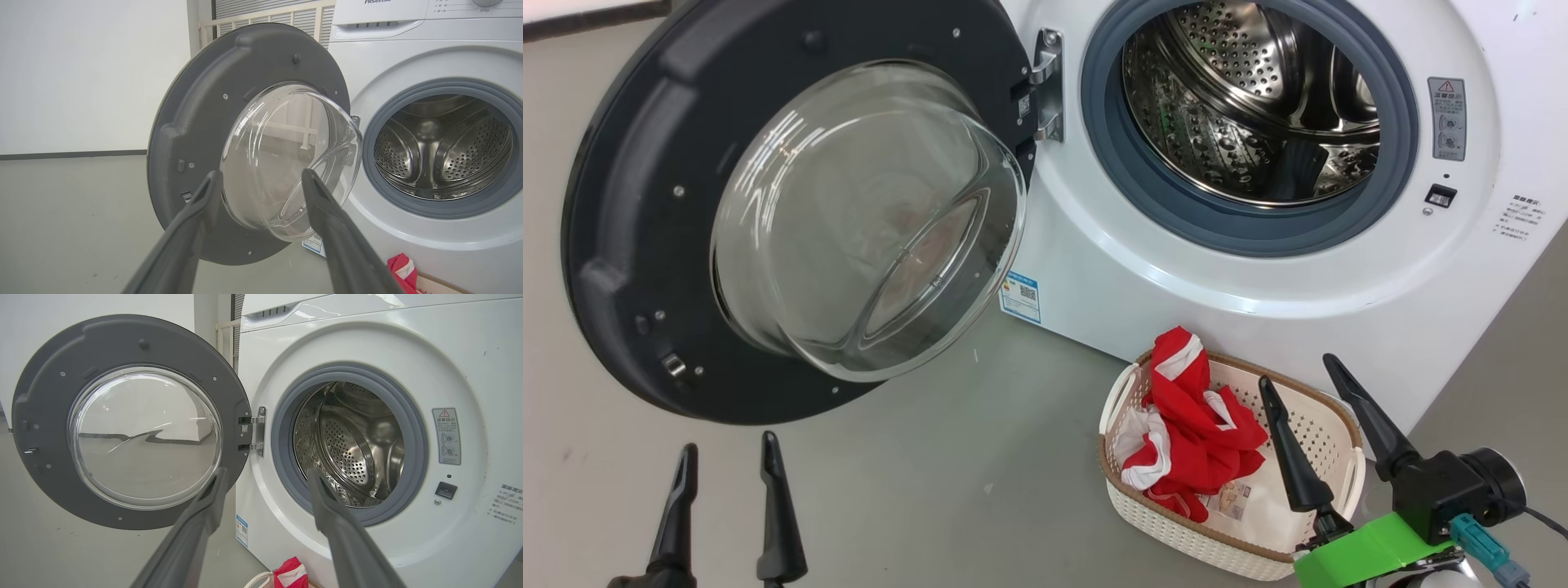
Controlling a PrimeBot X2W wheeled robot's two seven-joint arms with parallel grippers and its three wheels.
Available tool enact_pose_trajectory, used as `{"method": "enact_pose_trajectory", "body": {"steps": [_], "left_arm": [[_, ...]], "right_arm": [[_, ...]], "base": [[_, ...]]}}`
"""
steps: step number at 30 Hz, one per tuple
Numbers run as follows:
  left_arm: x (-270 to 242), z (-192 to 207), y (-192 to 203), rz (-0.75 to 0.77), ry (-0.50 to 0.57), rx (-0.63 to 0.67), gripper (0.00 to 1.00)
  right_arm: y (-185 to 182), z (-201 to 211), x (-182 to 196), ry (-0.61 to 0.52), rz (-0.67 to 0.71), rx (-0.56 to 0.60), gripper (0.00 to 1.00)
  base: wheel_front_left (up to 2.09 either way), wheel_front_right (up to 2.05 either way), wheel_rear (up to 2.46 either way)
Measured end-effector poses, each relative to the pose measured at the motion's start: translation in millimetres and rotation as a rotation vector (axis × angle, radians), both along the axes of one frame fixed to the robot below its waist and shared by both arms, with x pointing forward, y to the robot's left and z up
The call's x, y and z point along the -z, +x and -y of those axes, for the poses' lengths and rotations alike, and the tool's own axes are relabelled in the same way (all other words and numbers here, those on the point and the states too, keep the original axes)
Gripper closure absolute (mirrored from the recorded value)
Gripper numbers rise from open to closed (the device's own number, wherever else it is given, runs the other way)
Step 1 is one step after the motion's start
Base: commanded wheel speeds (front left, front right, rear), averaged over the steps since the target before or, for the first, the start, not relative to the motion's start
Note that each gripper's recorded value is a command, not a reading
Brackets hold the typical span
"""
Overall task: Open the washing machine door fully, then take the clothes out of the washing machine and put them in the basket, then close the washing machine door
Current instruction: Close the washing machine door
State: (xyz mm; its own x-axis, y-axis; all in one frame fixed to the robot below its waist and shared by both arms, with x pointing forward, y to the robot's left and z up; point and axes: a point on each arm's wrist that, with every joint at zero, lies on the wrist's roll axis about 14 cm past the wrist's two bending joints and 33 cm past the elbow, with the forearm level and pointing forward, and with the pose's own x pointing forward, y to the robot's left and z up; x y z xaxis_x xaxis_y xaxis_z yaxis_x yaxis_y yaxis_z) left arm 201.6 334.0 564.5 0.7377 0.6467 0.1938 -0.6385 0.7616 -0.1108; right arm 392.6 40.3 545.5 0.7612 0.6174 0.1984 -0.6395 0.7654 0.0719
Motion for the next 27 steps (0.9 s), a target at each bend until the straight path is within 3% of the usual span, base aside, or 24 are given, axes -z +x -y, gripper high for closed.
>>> {"method": "enact_pose_trajectory", "body": {"steps": [1, 2, 3, 4, 5, 17, 27], "left_arm": [[0.0, 0.1, 0.0, 0.0, 0.0, 0.0, 0.0], [0.1, -0.1, 0.0, 0.0, 0.0, -0.001, 0.35], [0.1, -0.3, -0.2, -0.001, 0.0, -0.004, 0.94], [0.1, -0.4, -0.2, -0.002, 0.001, -0.004, 0.94], [0.0, -0.5, -0.2, -0.002, 0.002, -0.003, 1.0], [-67.1, -37.6, -16.2, 0.245, 0.108, -0.105, 1.0], [-124.2, -102.9, -15.4, 0.598, -0.06, -0.13, 1.0]], "right_arm": [[0.0, 0.0, 0.4, -0.001, -0.001, 0.0, 0.0], [0.0, 0.0, 0.6, -0.001, -0.002, 0.0, 0.0], [0.0, 0.1, 0.9, -0.002, -0.002, 0.0, 0.0], [0.0, 0.2, 1.1, -0.002, -0.003, 0.0, 0.0], [0.0, 0.4, 1.0, -0.002, -0.003, 0.001, 0.0], [0.3, 8.4, -5.7, 0.007, 0.011, 0.026, 0.0], [-0.5, 15.7, -6.1, 0.004, 0.012, 0.045, 0.0]], "base": [[0.0, 0.0, 0.0], [0.0, 0.0, 0.0], [0.0, 0.0, 0.0], [0.0, 0.0, 0.0], [0.0, 0.0, 0.0], [0.0, 0.0, 0.0], [0.0, 0.0, 0.0]]}}
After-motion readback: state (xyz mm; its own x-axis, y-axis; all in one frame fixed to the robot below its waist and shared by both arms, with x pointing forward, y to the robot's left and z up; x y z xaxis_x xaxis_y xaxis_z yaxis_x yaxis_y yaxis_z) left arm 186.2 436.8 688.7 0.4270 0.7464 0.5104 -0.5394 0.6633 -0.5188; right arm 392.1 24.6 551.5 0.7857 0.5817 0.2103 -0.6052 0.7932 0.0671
